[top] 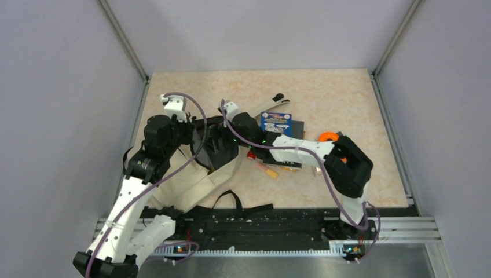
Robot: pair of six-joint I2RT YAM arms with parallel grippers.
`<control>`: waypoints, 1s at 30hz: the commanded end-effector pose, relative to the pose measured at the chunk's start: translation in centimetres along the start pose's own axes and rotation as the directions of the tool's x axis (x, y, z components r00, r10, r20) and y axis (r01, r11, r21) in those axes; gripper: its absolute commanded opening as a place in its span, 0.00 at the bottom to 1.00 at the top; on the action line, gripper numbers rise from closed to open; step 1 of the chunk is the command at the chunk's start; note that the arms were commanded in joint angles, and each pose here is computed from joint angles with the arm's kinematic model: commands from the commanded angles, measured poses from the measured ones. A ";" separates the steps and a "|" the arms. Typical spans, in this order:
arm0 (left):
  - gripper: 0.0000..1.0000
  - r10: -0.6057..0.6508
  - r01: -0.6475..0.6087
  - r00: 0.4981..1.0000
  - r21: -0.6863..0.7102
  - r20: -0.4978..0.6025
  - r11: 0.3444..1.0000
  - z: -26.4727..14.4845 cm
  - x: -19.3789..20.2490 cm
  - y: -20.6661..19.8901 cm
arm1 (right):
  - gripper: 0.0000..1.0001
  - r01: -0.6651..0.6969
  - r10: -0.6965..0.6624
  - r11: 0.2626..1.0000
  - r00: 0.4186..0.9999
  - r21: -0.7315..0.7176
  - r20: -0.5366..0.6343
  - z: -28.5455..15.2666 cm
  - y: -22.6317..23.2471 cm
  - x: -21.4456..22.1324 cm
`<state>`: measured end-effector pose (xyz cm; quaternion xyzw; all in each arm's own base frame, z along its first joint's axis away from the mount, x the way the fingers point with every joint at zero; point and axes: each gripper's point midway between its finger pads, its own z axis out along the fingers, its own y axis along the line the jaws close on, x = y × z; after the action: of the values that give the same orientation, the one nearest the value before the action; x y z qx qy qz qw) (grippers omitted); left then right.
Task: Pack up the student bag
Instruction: Place the book in the student bag, then pick up the book from the center of the board.
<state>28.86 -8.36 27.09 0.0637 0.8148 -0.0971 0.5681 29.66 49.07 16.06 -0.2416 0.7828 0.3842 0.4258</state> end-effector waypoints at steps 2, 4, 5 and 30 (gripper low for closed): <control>0.00 -0.016 0.017 0.993 -0.008 0.115 1.000 -0.2 -3.0 0.0 | 0.82 0.107 -0.104 0.994 0.985 -0.014 0.140 -7.1 1.7 -6.1; 0.00 -0.021 0.023 0.995 -0.020 0.096 1.000 0.1 -2.6 0.2 | 0.83 0.115 -0.117 0.993 0.984 0.022 0.133 -9.1 1.0 -6.4; 0.00 -0.023 0.026 0.996 -0.025 0.088 0.999 0.3 -2.5 0.3 | 0.83 0.111 -0.118 0.992 0.984 0.058 0.132 -10.1 0.1 -6.6; 0.00 -0.022 0.025 0.999 -0.055 0.038 0.998 1.5 -1.4 0.7 | 0.91 -0.215 0.195 0.939 0.976 0.269 0.098 -18.2 -30.1 -5.5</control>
<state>29.83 -8.01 25.35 0.0454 0.8326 -0.0811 0.5461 42.02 17.31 13.93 -0.0599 0.8540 0.2936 0.4253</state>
